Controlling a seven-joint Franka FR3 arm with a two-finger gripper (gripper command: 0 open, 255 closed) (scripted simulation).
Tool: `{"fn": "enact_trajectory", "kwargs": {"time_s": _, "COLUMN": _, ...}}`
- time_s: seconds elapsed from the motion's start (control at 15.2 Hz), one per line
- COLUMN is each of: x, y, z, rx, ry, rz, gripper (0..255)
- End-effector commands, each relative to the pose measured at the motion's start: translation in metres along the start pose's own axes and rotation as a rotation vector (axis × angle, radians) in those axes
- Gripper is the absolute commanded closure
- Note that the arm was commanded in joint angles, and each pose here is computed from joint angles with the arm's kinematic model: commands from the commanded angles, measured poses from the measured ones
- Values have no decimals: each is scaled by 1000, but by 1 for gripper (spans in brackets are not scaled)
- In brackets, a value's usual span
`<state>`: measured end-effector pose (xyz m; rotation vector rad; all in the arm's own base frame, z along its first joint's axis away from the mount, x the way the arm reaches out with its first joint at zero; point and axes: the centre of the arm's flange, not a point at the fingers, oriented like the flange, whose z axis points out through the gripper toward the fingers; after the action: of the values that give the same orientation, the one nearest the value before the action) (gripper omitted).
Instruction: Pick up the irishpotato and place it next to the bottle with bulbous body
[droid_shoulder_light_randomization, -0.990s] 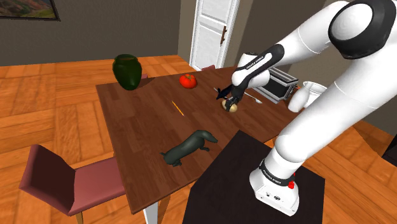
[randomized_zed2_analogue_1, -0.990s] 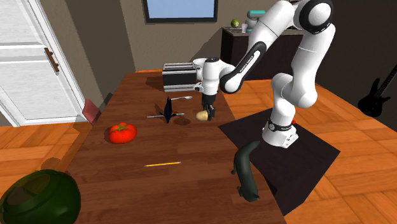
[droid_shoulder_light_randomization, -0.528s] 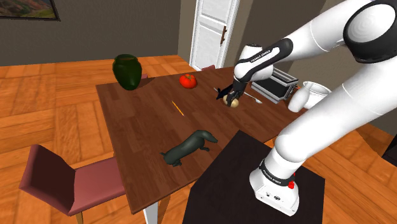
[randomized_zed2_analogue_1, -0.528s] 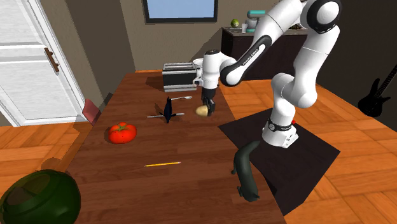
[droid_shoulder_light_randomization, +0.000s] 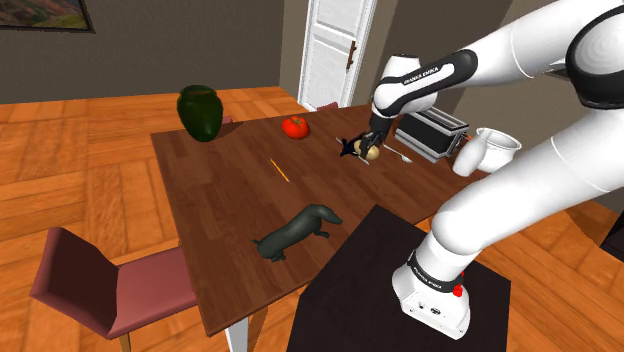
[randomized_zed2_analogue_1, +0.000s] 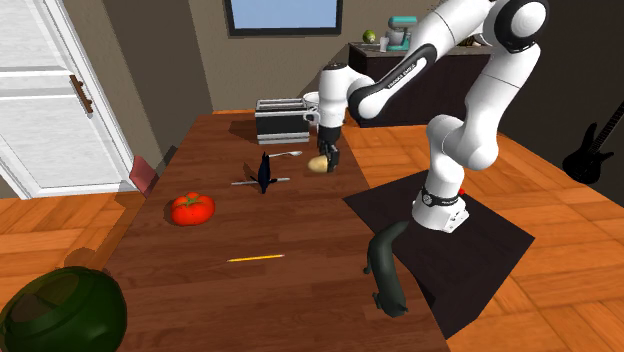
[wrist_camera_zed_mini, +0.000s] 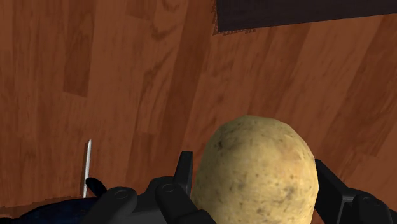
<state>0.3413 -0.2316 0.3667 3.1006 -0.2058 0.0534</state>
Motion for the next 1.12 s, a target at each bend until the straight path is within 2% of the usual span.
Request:
{"fn": "enact_trajectory", "kwargs": {"time_s": 0.0, "x": 2, "y": 1, "z": -10, "rx": 0, "ry": -1, "rz": 0, "gripper": 255}}
{"fn": "enact_trajectory", "kwargs": {"time_s": 1.06, "x": 5, "y": 4, "z": -95, "rx": 0, "ry": -1, "rz": 0, "gripper": 255}}
